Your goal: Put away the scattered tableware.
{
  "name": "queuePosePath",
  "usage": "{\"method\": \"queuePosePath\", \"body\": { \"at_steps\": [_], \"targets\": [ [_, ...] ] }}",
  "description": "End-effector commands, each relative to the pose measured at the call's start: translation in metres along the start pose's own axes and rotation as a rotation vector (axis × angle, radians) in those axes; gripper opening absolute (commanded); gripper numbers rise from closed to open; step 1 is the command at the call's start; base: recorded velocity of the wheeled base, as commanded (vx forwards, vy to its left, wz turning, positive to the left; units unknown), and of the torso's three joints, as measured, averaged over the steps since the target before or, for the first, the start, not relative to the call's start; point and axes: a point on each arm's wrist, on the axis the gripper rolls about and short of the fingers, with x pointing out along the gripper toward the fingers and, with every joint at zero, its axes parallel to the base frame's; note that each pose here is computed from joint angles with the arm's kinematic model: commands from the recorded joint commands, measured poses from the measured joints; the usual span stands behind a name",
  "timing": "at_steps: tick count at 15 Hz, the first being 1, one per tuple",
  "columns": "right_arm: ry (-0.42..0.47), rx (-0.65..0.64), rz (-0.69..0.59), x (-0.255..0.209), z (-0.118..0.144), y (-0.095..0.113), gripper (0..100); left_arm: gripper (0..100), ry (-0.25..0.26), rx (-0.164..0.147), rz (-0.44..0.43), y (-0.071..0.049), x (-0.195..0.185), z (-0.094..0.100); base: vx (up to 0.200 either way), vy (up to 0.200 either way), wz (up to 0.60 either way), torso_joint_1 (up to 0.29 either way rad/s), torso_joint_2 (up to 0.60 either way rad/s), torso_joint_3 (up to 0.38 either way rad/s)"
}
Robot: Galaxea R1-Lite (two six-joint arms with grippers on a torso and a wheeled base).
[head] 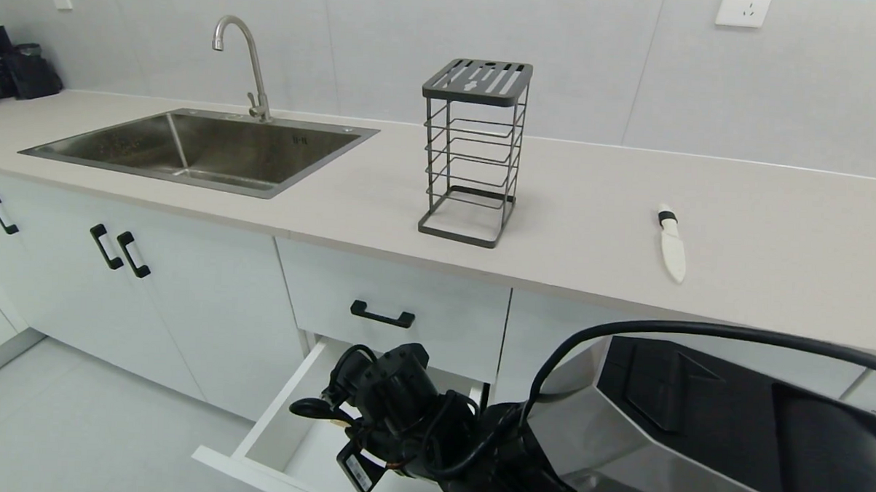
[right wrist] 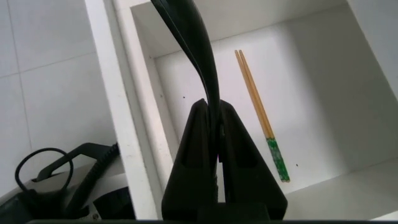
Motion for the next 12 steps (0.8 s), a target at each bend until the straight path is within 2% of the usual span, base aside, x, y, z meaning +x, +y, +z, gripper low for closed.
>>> {"method": "queuePosePath", "body": {
  "at_steps": [1, 7, 12],
  "targets": [
    [0.001, -0.002, -0.011, 0.0004, -0.0004, -0.0066, 0, 100, 0.0, 0.0, 0.0, 0.0, 0.0001, 0.0001, 0.0, 0.0, 0.0, -0.027, 0.05, 0.032],
    [0.017, -0.003, -0.018, 0.0061, -0.0061, -0.0074, 0, 100, 0.0, 0.0, 0.0, 0.0, 0.0001, 0.0001, 0.0, 0.0, 0.0, -0.078, 0.14, 0.06],
    [0.021, 0.0, -0.029, 0.0087, -0.0081, -0.0096, 0, 100, 0.0, 0.0, 0.0, 0.0, 0.0001, 0.0001, 0.0, 0.0, 0.0, -0.146, 0.24, 0.09]
  ]
}}
